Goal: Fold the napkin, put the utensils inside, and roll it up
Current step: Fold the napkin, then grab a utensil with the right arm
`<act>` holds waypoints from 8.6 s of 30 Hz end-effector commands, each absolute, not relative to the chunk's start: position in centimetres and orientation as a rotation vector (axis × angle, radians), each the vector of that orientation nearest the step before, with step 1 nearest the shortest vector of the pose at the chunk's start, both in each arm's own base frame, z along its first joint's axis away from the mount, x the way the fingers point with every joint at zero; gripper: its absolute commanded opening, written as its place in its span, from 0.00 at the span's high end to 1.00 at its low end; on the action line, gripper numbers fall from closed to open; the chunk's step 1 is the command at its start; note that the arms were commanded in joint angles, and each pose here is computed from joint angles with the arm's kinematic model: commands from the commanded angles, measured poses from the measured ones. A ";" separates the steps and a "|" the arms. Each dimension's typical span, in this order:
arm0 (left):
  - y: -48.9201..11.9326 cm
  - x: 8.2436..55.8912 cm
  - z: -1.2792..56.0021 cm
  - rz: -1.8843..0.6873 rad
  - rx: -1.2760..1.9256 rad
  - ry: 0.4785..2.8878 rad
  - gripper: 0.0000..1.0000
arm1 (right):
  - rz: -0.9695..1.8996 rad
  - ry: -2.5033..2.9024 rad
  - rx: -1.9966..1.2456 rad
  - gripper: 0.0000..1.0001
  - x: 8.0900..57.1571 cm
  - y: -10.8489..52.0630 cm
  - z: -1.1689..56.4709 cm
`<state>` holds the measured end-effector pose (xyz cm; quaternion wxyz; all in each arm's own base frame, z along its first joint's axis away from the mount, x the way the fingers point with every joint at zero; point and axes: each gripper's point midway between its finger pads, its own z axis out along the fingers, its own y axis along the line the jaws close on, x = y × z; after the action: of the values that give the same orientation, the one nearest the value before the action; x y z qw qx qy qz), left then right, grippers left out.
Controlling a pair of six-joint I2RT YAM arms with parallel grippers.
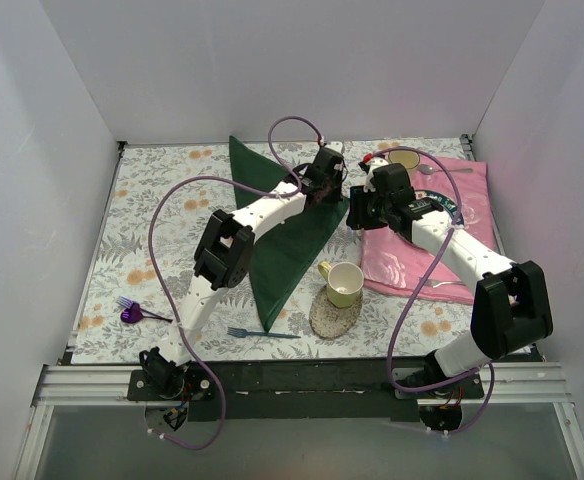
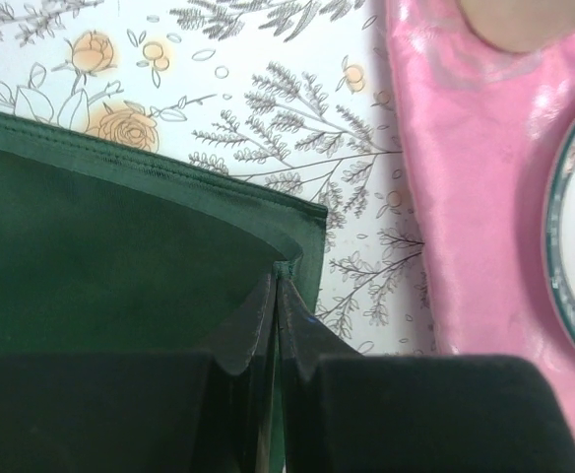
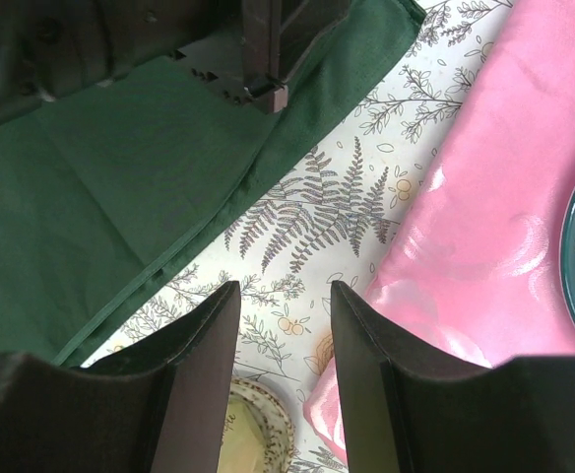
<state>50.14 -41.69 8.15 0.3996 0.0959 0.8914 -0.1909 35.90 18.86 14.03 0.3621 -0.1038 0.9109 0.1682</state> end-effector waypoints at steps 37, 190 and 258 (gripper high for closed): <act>-43.1 51.9 7.7 -0.492 0.210 2.192 1.00 | 0.475 2.281 -0.243 0.50 36.6 18.9 15.6; -4.6 54.5 3.5 -0.672 -0.889 2.229 1.00 | 0.713 2.548 -1.326 0.78 13.8 34.5 1.3; 0.8 35.7 24.0 -0.502 -0.949 1.942 0.27 | 0.219 2.096 -1.840 0.75 11.0 38.3 0.3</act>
<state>36.83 -0.11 23.51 0.4405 -0.3450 0.7981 -0.2236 10.42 39.03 2.39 0.1549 -0.6597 0.7252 0.1218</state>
